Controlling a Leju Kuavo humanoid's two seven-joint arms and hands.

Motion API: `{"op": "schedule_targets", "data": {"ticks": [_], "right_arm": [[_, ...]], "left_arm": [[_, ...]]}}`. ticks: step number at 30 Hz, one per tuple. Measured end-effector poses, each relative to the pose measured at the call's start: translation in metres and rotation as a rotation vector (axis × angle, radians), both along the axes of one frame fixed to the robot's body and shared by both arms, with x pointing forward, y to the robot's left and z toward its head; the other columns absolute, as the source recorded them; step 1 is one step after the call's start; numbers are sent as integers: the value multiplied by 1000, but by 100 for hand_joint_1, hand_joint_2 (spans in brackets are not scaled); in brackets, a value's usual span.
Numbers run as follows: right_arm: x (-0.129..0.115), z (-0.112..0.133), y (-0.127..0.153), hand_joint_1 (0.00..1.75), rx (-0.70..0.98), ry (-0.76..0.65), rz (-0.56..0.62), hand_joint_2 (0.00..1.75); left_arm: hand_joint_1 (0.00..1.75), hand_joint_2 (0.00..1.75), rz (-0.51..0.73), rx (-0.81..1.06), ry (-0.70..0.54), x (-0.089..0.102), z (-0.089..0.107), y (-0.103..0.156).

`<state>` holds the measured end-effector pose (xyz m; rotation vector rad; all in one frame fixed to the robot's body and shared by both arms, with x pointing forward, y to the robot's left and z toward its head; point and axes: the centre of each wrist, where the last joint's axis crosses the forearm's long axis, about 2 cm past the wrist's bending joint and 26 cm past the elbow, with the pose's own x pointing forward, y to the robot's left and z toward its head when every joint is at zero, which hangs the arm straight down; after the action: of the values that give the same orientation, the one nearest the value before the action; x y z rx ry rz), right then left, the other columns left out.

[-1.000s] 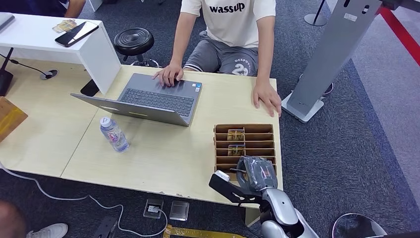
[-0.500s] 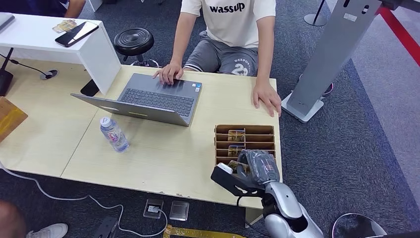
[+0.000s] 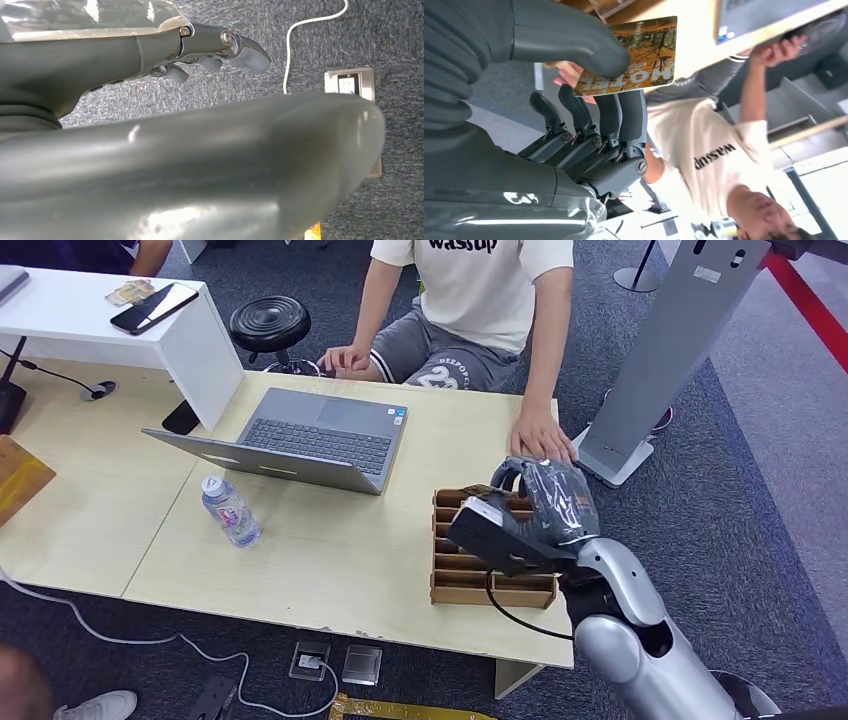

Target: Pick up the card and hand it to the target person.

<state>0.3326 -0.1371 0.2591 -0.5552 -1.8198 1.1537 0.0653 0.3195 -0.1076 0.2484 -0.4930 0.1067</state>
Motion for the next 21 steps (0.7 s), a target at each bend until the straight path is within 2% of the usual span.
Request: {"op": "schedule_targets", "data": {"ticks": [5, 9, 15, 21], "right_arm": [[25, -24, 14, 152, 41, -31, -44, 175], [37, -43, 14, 152, 64, -61, -82, 175], [43, -55, 2, 152, 77, -104, -153, 175], [41, -59, -4, 152, 74, -99, -168, 175]], "left_arm": [[0, 0, -10, -6, -1, 0, 0, -4], [0, 0, -29, -8, -6, 0, 0, -5], [0, 0, -63, -9, -14, 0, 0, -5], [0, 0, -79, -9, -21, 0, 0, -4]]}}
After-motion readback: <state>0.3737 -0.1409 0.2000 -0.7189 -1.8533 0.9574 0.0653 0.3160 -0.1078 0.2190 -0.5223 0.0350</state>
